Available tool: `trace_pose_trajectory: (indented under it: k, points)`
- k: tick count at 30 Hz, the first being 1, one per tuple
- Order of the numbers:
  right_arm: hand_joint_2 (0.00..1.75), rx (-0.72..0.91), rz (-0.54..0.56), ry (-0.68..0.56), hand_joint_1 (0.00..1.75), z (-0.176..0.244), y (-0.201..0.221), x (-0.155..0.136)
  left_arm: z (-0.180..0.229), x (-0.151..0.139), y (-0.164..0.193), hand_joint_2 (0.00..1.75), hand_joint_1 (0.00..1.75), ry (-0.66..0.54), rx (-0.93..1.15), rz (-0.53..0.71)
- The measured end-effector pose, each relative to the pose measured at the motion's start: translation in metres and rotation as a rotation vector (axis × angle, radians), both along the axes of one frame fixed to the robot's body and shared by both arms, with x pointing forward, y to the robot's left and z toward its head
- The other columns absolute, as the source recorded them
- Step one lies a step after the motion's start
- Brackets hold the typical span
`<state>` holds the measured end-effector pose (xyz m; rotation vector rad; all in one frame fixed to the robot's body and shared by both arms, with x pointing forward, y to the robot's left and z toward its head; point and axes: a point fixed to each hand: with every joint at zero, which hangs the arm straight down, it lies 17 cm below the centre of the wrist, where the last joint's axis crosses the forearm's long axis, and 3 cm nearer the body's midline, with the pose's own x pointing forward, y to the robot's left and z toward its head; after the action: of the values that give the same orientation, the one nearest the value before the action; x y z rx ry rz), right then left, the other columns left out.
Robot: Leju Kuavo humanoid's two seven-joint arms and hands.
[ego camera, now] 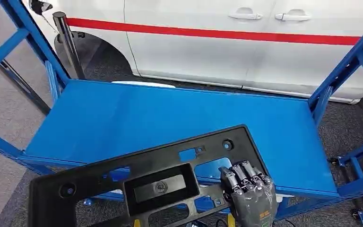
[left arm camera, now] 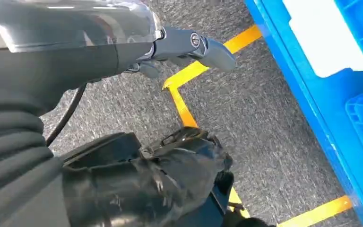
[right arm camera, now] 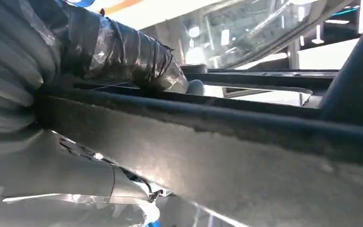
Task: Take the parts from the cabinet and place them on the table.
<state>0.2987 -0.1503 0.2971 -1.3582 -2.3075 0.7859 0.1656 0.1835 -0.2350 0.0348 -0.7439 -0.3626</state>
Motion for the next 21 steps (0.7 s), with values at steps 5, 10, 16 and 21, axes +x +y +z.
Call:
trace_pose_trajectory:
  k: [5,10,16,21]
  points:
    - [1.75,0.006,-0.002,0.01,1.75,-0.002,0.0,0.001,0.0,0.0,0.002,1.75,0.0,0.0,-0.003,0.013]
    - [1.75,0.009,-0.005,0.025,1.75,-0.006,0.002,0.002,-0.006,-0.006,0.014,1.75,0.0,0.028,0.06,0.032]
    - [1.75,0.019,-0.008,0.035,1.75,-0.007,0.001,0.003,-0.006,-0.001,0.026,1.75,0.0,0.024,0.133,0.048]
    - [1.75,0.03,-0.006,0.04,1.75,-0.008,0.0,0.003,-0.007,-0.002,0.026,1.75,0.0,0.026,0.14,0.054]
